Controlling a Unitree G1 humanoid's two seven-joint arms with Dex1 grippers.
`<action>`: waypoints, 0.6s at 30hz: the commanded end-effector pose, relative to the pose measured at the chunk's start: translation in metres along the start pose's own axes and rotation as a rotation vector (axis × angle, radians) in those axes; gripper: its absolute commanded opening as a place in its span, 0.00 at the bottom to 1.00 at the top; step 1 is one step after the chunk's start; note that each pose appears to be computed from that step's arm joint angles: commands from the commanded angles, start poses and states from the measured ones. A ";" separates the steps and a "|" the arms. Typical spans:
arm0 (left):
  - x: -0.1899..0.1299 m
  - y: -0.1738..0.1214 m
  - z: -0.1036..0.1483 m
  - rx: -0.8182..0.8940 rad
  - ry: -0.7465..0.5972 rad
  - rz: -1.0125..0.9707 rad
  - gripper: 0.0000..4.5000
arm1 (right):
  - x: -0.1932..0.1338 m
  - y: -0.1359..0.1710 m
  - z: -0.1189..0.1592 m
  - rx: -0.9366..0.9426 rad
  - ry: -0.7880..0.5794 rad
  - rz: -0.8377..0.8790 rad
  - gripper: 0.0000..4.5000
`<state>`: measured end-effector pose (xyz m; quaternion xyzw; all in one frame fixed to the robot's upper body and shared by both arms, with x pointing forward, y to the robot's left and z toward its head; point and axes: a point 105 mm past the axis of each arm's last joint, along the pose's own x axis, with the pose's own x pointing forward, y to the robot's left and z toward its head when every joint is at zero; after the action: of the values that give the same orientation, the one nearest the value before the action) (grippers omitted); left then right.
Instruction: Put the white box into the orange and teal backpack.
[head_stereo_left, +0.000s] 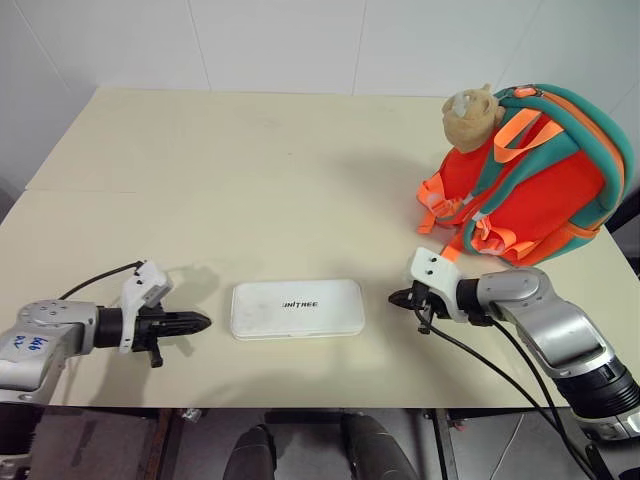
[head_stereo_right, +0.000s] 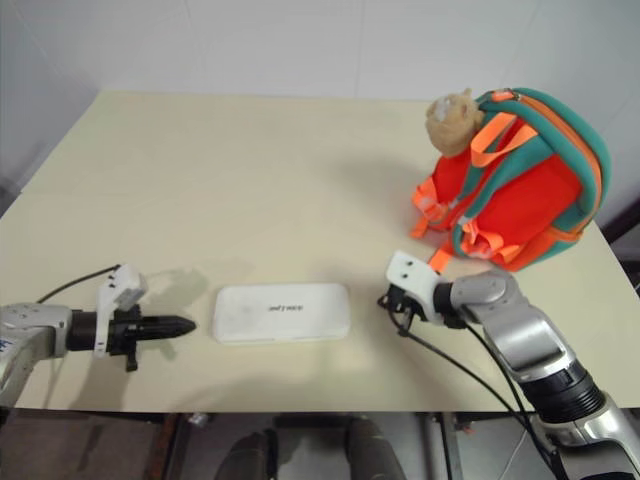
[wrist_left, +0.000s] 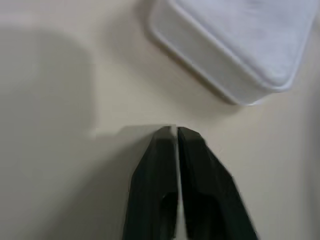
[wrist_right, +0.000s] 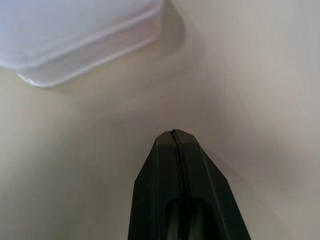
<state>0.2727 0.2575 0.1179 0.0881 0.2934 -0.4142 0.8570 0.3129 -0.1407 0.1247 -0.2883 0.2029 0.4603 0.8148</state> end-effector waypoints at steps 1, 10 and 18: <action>-0.015 0.018 0.001 -0.026 0.027 0.116 0.33 | -0.011 -0.007 0.009 -0.029 -0.030 -0.029 0.13; -0.022 0.016 0.042 -0.088 -0.204 0.075 0.96 | -0.014 -0.005 0.021 -0.053 -0.073 -0.043 0.79; -0.016 -0.002 0.052 -0.245 -0.326 -0.060 1.00 | -0.004 -0.007 0.029 -0.060 -0.118 -0.112 0.99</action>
<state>0.2894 0.2502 0.1559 -0.0839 0.2234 -0.3956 0.8869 0.3183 -0.1295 0.1376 -0.2834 0.1542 0.4431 0.8364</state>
